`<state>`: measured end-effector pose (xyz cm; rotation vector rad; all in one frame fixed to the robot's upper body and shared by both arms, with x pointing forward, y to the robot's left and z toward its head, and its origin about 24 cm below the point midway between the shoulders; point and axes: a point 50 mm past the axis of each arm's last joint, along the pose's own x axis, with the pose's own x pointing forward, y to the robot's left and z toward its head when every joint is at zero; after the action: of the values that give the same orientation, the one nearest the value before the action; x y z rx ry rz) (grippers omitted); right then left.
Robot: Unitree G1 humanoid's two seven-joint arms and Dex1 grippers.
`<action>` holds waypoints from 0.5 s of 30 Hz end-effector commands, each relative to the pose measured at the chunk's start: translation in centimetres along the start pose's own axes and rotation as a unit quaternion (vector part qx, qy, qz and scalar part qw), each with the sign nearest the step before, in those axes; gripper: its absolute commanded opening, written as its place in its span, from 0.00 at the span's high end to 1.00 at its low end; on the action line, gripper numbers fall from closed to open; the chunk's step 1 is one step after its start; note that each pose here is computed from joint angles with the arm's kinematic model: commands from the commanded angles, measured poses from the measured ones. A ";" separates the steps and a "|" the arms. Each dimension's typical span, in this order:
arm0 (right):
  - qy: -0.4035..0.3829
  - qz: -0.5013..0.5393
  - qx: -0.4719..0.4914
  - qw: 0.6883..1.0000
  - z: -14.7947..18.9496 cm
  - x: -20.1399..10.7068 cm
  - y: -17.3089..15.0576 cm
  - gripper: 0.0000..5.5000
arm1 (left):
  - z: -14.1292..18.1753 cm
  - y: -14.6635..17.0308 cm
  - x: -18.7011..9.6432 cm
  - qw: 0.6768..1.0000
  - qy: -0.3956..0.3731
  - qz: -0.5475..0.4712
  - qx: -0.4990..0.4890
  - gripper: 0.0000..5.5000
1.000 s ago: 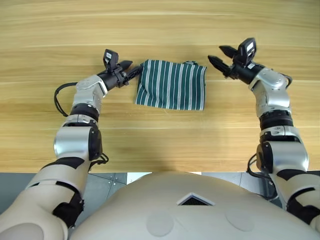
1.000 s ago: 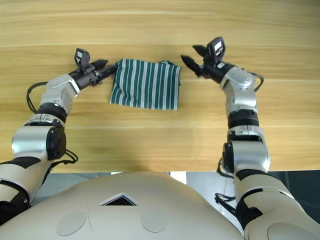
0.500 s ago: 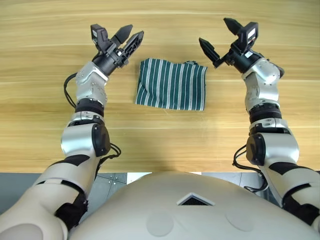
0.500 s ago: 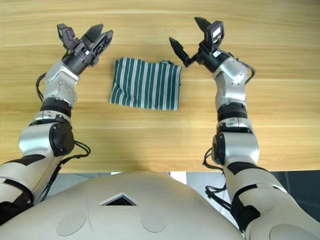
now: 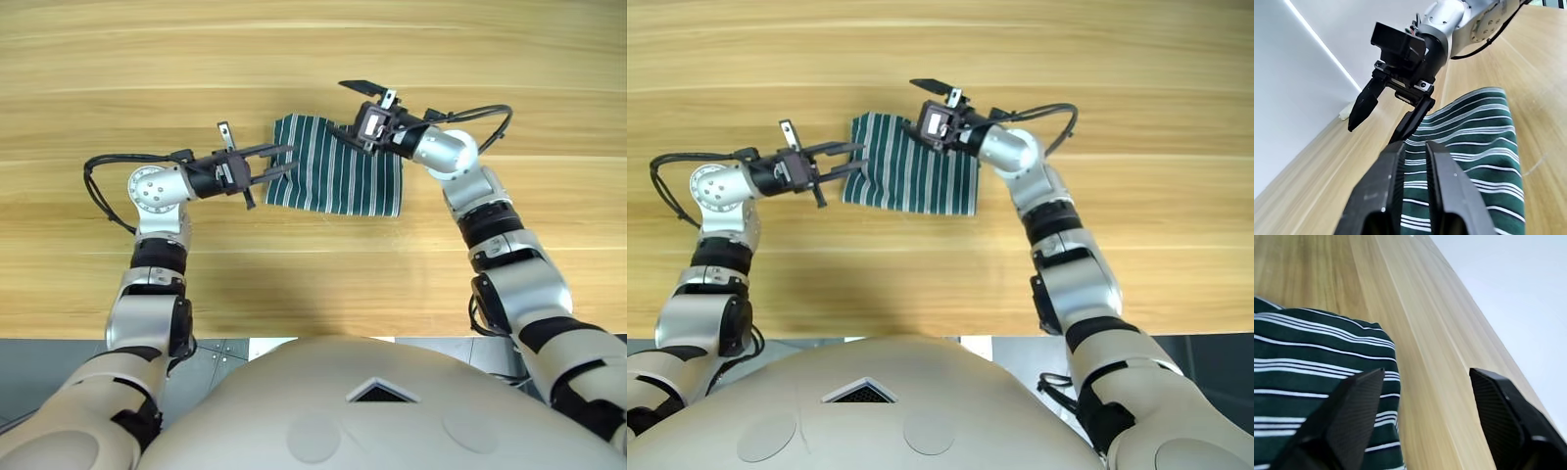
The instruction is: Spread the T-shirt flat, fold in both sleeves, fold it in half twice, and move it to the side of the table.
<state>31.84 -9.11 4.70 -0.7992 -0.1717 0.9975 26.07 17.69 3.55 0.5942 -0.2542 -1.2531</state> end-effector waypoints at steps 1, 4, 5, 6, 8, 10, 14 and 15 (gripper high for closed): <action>0.001 0.048 -0.039 0.998 0.9 1.4 0.6 0.56 | -0.2 -0.3 -0.1 0.999 0.023 -0.016 0.017 0.98; 0.004 0.081 -0.050 0.995 1.1 2.0 1.4 0.66 | -0.2 -0.3 0.1 0.999 0.026 -0.016 0.025 1.00; 0.005 0.087 -0.055 0.995 1.2 2.1 1.5 0.68 | -0.2 -0.3 0.2 0.999 0.027 -0.018 0.027 1.00; 0.003 0.096 -0.058 0.994 1.3 2.3 1.7 0.72 | -0.2 -0.2 0.2 0.999 0.029 -0.019 0.029 1.00; -0.004 0.108 -0.059 0.992 1.7 2.6 2.0 0.78 | -0.2 -0.2 0.2 0.999 0.035 -0.023 0.033 1.00; -0.013 0.123 -0.058 0.991 2.2 3.0 2.3 0.84 | -0.4 -0.2 0.2 0.998 0.045 -0.026 0.037 1.00; -0.005 0.140 -0.064 0.988 2.3 3.5 2.7 0.96 | -0.8 -0.2 -0.1 0.995 0.075 -0.035 0.052 1.00; 0.000 0.143 -0.064 0.988 2.2 3.6 2.7 0.99 | -0.9 -0.3 -0.1 0.994 0.083 -0.038 0.057 1.00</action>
<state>30.37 -4.56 3.17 -0.9296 -0.1305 1.2603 25.97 17.73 2.52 0.7528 -0.1804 -1.2553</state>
